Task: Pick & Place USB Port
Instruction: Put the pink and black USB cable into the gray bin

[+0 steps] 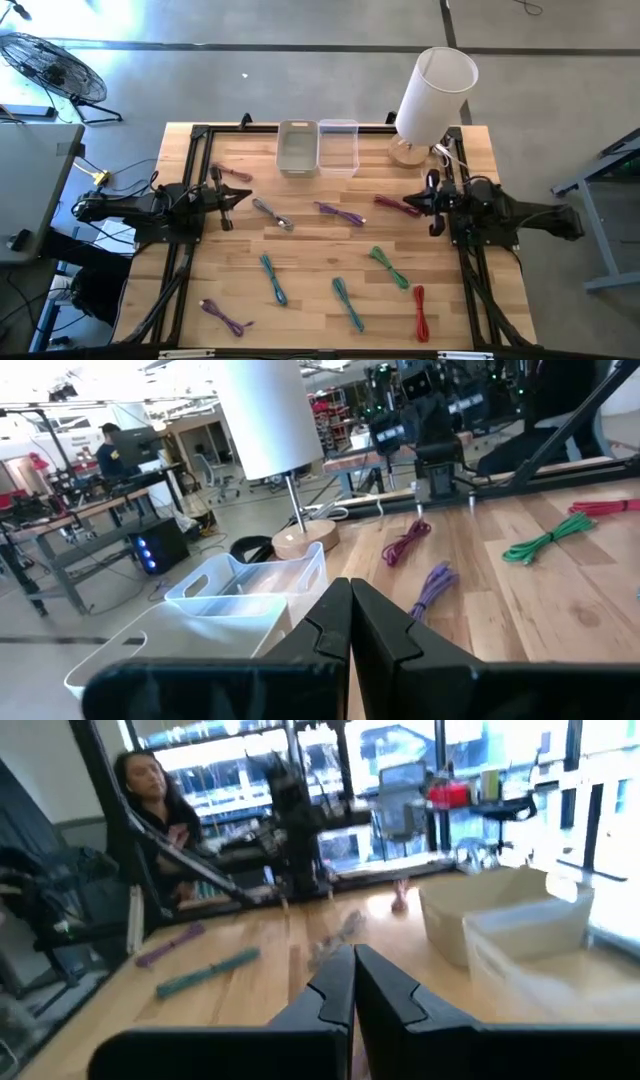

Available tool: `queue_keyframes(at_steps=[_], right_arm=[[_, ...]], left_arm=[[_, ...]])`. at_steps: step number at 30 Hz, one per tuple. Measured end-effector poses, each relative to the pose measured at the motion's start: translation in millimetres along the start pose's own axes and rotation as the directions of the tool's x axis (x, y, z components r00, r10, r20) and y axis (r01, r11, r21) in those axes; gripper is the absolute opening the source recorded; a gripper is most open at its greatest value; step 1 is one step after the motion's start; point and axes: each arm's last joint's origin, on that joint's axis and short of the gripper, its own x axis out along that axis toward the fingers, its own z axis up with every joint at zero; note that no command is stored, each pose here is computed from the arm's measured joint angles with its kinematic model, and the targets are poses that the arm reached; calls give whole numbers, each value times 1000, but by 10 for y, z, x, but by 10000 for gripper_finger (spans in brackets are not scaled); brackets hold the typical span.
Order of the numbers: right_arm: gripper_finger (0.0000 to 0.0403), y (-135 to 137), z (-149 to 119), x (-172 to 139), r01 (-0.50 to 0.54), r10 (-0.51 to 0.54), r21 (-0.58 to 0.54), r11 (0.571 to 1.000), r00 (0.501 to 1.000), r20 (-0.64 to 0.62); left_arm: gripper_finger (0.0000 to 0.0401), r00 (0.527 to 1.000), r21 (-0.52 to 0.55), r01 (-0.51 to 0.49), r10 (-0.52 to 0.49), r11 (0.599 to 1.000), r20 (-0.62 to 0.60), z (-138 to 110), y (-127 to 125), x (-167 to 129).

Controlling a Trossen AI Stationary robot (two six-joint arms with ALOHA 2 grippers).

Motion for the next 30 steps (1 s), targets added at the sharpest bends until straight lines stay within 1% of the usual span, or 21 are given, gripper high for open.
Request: queue_keyframes(at_steps=[2, 7, 9, 12, 13, 15, 20, 23, 27, 30], right_arm=[[2, 17, 125, -16, 22, -22, -21, 1000, 1000, -7], [2, 68, 486, -29, 80, -84, -42, 996, 990, -109], [1, 89, 640, -11, 117, -119, -24, 993, 977, -179], [2, 122, 856, 49, 166, -155, 6, 986, 937, -314], [3, 133, 922, 81, 179, -162, 15, 984, 918, -361], [6, 150, 1013, 159, 204, -169, 25, 979, 865, -472], [22, 166, 1148, 441, 294, -202, 16, 956, 691, -694], [46, 167, 1178, 645, 320, -210, -3, 947, 614, -761], [95, 157, 1165, 875, 328, -216, -28, 944, 554, -804], [136, 134, 1063, 1005, 320, -225, -66, 945, 492, -841]], left_arm=[[1, 1000, -4, 10, -10, 1000, 3, 1, -2, 0], [1, 1000, -9, 8, -8, 1000, 17, 12, 0, 0], [1, 1000, -9, 8, -8, 1000, 17, 13, 0, 0], [1, 1000, -9, 9, -9, 1000, 18, 13, -1, 0], [1, 1000, -9, 10, -10, 1000, 16, 12, -1, 0], [1, 1000, -6, 12, -12, 1000, 10, 5, -3, 0], [1, 1000, -1, 19, -19, 1000, -6, -7, -7, -1], [1, 1000, 1, 19, -19, 1000, -9, -9, -7, -1], [1, 1000, 2, 28, -28, 1000, -10, -12, -10, -1], [1, 999, 3, 49, -49, 999, -8, -12, -17, -1]])
